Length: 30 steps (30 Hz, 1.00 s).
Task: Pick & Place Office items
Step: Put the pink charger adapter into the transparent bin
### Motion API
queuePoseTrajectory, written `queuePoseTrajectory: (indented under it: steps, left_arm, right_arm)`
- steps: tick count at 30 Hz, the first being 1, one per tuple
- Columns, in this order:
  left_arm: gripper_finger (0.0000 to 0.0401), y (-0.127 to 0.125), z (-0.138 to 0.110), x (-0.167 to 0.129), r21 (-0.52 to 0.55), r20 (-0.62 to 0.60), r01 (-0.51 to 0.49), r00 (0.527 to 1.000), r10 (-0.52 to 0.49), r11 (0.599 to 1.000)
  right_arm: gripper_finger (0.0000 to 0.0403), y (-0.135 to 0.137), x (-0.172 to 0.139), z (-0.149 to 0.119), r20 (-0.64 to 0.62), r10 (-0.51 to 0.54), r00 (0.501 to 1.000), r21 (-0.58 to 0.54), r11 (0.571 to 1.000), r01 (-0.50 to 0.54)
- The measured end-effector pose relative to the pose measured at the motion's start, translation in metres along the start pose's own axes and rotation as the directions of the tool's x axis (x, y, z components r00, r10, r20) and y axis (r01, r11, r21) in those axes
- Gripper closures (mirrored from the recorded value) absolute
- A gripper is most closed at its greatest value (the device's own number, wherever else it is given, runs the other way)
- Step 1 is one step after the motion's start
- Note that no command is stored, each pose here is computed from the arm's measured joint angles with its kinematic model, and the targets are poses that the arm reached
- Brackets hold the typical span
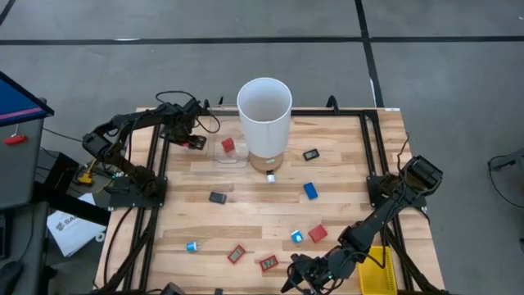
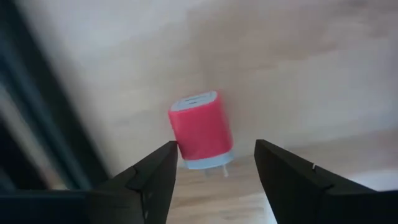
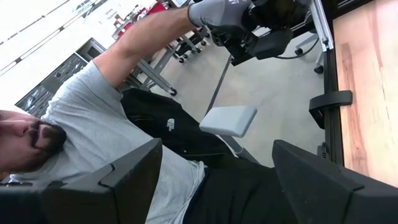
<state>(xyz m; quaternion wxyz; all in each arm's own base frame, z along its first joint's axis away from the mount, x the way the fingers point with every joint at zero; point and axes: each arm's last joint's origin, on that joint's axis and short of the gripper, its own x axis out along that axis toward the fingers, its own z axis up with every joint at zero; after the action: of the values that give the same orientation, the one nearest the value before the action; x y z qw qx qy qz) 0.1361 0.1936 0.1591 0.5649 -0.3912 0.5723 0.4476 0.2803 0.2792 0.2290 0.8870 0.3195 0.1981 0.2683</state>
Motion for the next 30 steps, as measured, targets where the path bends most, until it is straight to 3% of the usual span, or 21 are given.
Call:
queuePoseTrajectory:
  steps: [3, 8, 30]
  left_arm:
    - [0.0191, -0.003, -0.001, 0.000, 0.010, -0.020, 0.062, 0.998, -0.061, 0.998]
    - [0.0190, -0.004, 0.001, 0.000, -0.010, 0.030, 0.000, 1.000, 0.000, 1.000]
    - [0.0200, -0.014, -0.005, 0.011, -0.129, 0.084, 0.027, 0.996, -0.016, 0.991]
  right_arm:
    - [0.0106, 0.000, 0.000, 0.000, 0.000, 0.000, 1.000, 0.000, 1.000, 0.000]
    - [0.0106, 0.000, 0.000, 0.000, 0.000, 0.000, 1.000, 0.001, 1.000, 0.000]
    - [0.0106, 0.005, -0.001, -0.005, -0.014, 0.014, 1.000, -0.016, 1.000, -0.015]
